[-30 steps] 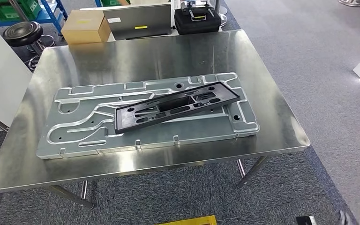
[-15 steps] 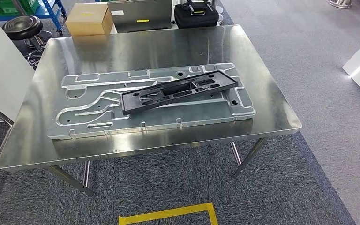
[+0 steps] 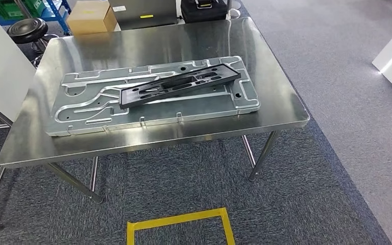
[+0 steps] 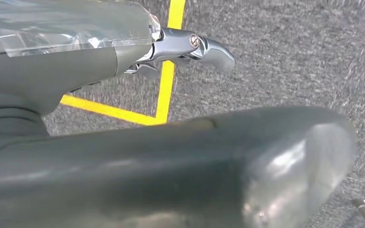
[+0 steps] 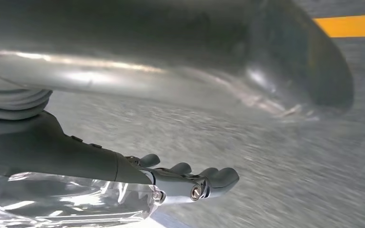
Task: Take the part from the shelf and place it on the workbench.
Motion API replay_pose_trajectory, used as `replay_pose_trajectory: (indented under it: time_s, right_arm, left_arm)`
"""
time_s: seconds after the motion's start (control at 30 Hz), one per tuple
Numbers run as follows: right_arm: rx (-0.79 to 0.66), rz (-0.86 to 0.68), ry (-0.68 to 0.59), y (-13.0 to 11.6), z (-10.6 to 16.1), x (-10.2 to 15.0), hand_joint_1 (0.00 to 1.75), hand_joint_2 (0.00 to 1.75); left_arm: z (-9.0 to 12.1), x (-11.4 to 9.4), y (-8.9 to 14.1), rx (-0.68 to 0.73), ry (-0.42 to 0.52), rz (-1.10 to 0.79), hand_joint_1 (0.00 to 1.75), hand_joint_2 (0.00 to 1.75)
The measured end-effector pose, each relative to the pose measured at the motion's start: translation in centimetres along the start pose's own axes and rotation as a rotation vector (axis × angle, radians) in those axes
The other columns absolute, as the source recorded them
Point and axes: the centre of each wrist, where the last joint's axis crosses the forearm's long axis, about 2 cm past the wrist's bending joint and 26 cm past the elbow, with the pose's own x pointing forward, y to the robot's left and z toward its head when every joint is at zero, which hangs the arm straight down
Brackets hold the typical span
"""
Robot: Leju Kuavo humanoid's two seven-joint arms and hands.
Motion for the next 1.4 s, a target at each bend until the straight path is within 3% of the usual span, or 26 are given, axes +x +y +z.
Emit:
replay_pose_trajectory:
  time_s: [0.17,0.4,0.73,1.4]
  right_arm:
    - [0.073,-0.044,0.161,1.1,0.6,0.0,0.00,0.00]
    - [0.131,-0.136,0.254,1.8,1.1,-0.4,0.00,0.00]
    - [0.181,-0.171,0.149,2.1,1.1,0.2,0.00,0.00]
    - [0.233,-0.165,0.099,2.2,1.1,0.3,0.00,0.00]
  left_arm:
    - [-0.2,0.2,-0.6,-0.042,0.024,-0.019,0.00,0.00]
    - [-0.1,-0.1,-0.8,-0.090,0.041,-0.037,0.00,0.00]
    - [0.1,-0.3,-0.5,-0.102,0.068,-0.017,0.00,0.00]
    - [0.6,-0.9,0.1,-0.089,0.087,-0.009,0.00,0.00]
